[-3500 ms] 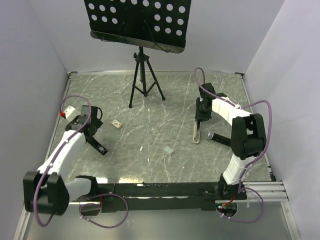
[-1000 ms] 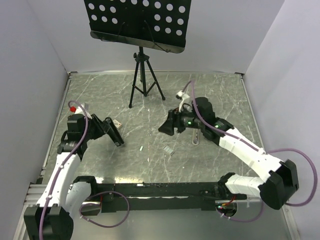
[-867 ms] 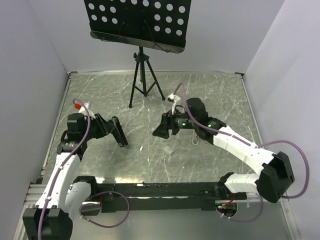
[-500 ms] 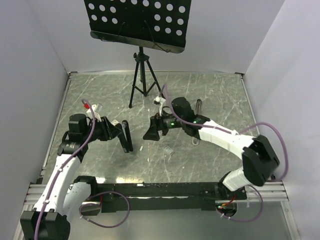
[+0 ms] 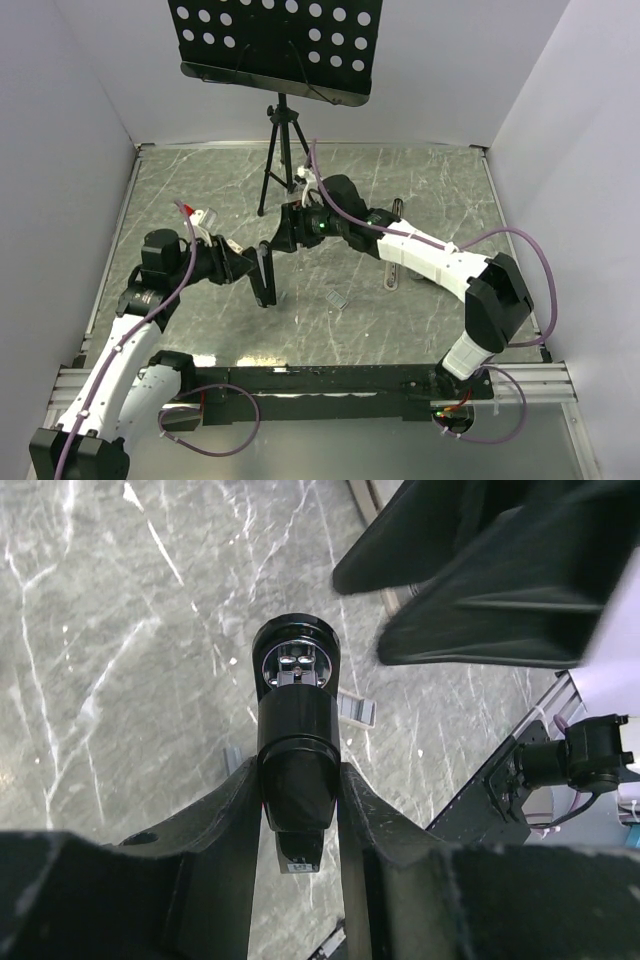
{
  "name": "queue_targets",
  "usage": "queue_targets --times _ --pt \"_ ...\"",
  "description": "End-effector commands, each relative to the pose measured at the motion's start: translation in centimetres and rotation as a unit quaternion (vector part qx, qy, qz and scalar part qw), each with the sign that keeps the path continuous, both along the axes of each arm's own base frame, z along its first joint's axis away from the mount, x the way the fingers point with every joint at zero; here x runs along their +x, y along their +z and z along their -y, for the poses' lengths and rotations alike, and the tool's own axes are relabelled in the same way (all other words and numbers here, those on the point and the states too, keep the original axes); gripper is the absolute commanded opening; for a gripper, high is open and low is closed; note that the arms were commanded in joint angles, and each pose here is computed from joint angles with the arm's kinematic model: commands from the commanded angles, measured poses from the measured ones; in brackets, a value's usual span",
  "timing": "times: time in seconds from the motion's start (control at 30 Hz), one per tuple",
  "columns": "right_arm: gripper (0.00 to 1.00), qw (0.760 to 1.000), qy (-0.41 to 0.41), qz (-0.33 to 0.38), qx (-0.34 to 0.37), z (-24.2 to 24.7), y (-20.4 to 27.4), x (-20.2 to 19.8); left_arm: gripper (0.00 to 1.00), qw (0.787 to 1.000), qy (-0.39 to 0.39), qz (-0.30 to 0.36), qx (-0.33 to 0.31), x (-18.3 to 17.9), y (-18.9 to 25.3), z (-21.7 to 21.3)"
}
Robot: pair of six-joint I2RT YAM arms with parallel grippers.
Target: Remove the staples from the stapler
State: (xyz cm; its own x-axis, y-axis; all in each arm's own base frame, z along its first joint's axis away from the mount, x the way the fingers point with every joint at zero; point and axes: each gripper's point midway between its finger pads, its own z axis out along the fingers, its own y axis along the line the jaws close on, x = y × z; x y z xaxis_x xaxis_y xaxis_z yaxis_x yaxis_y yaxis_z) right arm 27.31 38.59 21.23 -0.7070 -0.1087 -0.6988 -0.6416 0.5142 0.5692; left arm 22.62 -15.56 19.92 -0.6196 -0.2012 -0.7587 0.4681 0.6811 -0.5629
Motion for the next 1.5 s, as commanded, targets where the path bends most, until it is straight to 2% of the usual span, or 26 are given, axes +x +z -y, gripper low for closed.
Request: queue_targets --times 0.0,0.37,0.7,0.9,1.0,1.03,1.1,1.13,1.17,1.2,1.33,1.47 --pt "0.72 0.997 -0.061 -0.047 -0.030 0.1 -1.9 0.2 0.01 0.996 -0.025 0.081 -0.032 0.5 4.4 1.2" --pt "0.65 0.997 -0.049 -0.061 -0.013 -0.9 -2.0 -0.6 0.01 0.996 -0.024 0.079 -0.029 0.6 3.9 1.2" --pt "0.64 0.995 -0.048 -0.076 -0.043 -2.5 -3.6 -1.2 0.01 0.995 -0.029 0.081 -0.042 0.6 4.0 1.5" --pt "0.60 0.994 -0.040 -0.089 -0.039 -3.7 -4.3 -1.4 0.01 0.995 -0.029 0.088 -0.044 0.9 4.1 1.6" --pt "0.50 0.995 -0.038 -0.090 -0.033 -4.0 -4.2 -1.4 0.01 0.995 -0.028 0.082 -0.043 1.0 3.9 1.6" --pt "0.39 0.994 -0.037 -0.093 -0.032 -4.0 -4.3 -1.5 0.01 0.995 -0.026 0.082 -0.044 1.0 3.8 1.5" --pt "0.22 0.995 -0.052 -0.082 -0.025 -3.5 -3.6 -0.9 0.01 0.996 -0.020 0.076 -0.042 1.0 3.7 1.4" --pt "0.09 0.995 -0.061 -0.077 -0.026 -3.1 -3.6 -0.7 0.01 0.996 -0.015 0.078 -0.041 1.1 3.9 1.3" --pt "0.03 0.995 -0.075 -0.064 -0.014 -2.6 -2.4 0.0 0.01 0.996 -0.011 0.073 -0.041 1.1 3.8 1.2" --pt "0.00 0.994 -0.092 -0.064 -0.012 -1.5 -2.5 0.7 0.01 0.997 -0.004 0.066 -0.044 1.0 3.7 1.1" --pt "0.00 0.987 -0.153 -0.050 0.025 2.2 -0.2 3.8 0.01 0.996 0.013 0.046 -0.070 0.3 3.2 1.0" --pt "0.00 0.988 -0.150 -0.017 0.036 4.0 2.3 4.9 0.03 0.995 0.021 0.032 -0.088 -0.5 2.4 1.0"
